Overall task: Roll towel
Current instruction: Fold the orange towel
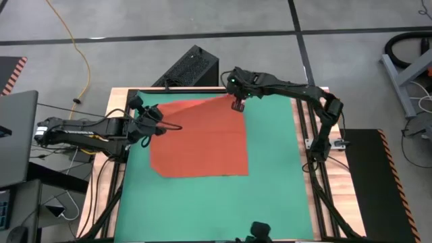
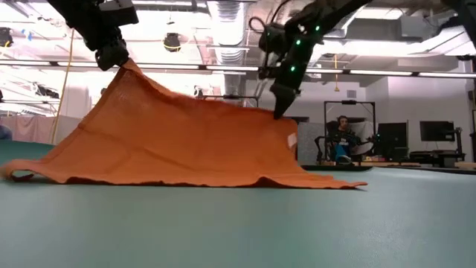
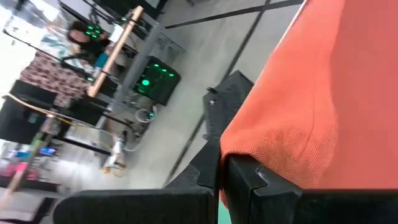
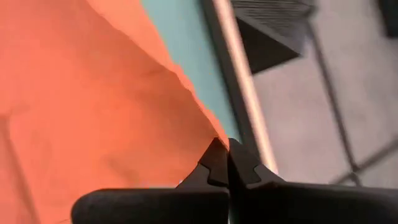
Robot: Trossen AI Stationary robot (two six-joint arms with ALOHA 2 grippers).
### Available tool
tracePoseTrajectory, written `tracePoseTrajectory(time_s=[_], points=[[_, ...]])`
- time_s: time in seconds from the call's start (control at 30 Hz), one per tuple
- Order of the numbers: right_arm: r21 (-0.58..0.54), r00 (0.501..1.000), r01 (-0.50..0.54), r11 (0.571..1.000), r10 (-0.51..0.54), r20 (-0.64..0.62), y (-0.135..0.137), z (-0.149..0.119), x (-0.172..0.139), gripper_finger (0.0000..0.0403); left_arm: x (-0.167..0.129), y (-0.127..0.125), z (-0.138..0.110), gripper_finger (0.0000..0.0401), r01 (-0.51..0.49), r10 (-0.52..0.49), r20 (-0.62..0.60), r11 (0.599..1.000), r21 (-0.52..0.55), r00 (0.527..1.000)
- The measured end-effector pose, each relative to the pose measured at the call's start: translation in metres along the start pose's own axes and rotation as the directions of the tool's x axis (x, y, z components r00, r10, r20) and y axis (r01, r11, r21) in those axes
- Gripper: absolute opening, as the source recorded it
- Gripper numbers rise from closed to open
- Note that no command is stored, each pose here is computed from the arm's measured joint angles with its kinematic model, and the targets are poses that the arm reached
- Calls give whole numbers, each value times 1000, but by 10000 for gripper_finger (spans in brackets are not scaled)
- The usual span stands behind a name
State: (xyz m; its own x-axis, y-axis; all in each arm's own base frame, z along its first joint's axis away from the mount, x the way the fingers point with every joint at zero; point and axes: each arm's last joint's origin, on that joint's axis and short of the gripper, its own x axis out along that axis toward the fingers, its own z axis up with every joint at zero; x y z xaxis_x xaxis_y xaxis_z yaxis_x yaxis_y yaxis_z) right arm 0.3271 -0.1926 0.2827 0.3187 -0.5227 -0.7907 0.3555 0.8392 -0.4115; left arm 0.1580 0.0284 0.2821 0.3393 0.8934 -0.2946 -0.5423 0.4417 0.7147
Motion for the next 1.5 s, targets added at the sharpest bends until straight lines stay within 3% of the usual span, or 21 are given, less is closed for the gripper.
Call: tracePoseTrajectory(time_s=[0.07, 0.13, 0.23, 0.4, 0.57, 0.77, 1.07, 1.2, 1.37, 1.5], points=[[2, 996, 87, 996, -87, -34, 1, -1, -8, 1, 0, 1, 1, 0, -23, 23, 3, 999, 24, 1000], [-2, 993, 107, 994, -107, -40, 1, -3, -14, 1, 0, 1, 1, 0, -26, 26, 1, 999, 32, 1000], [39, 995, 101, 994, -100, -17, 1, -1, -20, 1, 2, 1, 1, 0, -1, 1, -2, 1000, -7, 1000], [43, 997, 57, 997, -55, -53, 11, -1, -4, 1, 5, 2, 0, 0, 33, -33, -4, 998, -56, 999], [-10, 996, 19, 1000, -20, -92, 33, 0, 4, 0, 5, 1, 0, 0, 74, -75, -1, 994, -82, 997], [-76, 993, -13, 997, 4, -116, 64, 1, -14, 0, 4, -3, -6, 0, 154, -158, -26, 981, -114, 987], [-132, 982, -83, 988, 59, -178, 124, -10, -40, 0, 4, -24, -24, 0, 329, -347, -62, 924, -196, 936], [-146, 981, -106, 984, 80, -176, 149, -13, -54, 0, 6, -41, -42, 0, 353, -378, -94, 912, -209, 921], [-160, 983, -129, 979, 105, -148, 173, -15, -68, 0, 0, -47, -41, 0, 382, -413, -57, 879, -285, 909], [-166, 983, -142, 976, 119, -137, 184, -18, -75, 0, -8, -51, -40, 0, 446, -489, -28, 818, -364, 872]])
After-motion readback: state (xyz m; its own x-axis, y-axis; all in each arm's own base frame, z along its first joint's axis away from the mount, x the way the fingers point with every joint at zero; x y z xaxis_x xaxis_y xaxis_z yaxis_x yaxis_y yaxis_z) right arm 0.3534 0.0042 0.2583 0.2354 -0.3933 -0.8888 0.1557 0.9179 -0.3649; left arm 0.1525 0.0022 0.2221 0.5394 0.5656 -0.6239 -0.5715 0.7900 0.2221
